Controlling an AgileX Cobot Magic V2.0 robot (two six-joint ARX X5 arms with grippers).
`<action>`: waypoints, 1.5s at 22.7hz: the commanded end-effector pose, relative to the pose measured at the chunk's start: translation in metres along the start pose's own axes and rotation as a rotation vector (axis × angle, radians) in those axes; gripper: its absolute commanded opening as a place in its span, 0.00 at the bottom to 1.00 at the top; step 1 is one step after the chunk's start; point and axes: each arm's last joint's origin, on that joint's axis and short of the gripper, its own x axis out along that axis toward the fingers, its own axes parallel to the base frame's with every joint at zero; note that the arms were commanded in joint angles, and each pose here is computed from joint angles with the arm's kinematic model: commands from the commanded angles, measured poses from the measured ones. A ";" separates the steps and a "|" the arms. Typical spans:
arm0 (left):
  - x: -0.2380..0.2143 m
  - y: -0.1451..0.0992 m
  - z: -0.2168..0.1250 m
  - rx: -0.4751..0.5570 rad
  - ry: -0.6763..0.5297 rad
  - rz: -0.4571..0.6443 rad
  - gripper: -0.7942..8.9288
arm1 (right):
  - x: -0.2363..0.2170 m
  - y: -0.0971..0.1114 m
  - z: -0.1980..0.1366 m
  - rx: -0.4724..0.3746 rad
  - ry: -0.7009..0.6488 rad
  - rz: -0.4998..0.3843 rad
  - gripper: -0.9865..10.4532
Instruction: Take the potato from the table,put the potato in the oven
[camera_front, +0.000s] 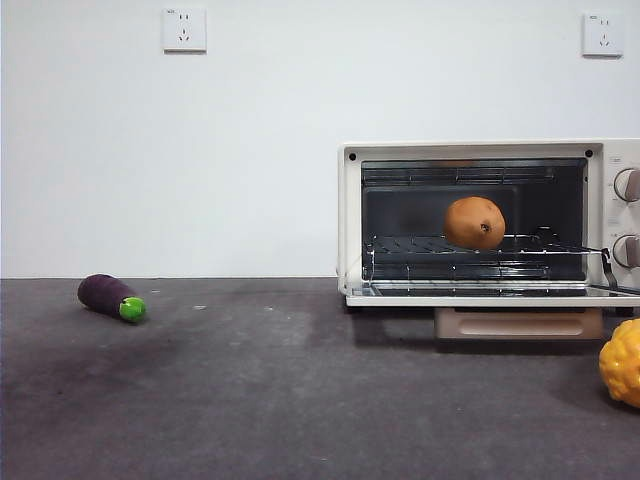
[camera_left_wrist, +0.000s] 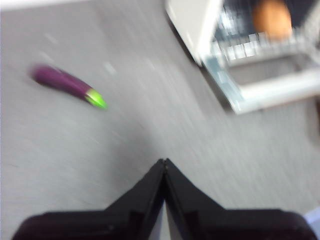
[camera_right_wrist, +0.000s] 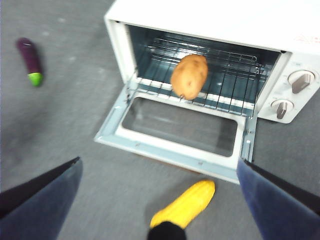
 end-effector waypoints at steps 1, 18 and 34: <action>0.029 -0.016 0.003 0.043 0.085 -0.054 0.07 | -0.023 -0.007 -0.012 0.007 -0.028 0.019 0.55; 0.195 -0.010 0.015 -0.364 0.434 -0.701 0.07 | -0.081 -0.030 -0.061 0.095 -0.075 0.029 0.19; 0.280 0.027 -0.008 -0.780 0.523 -0.708 0.07 | -0.084 -0.027 -0.045 0.087 -0.235 0.075 0.11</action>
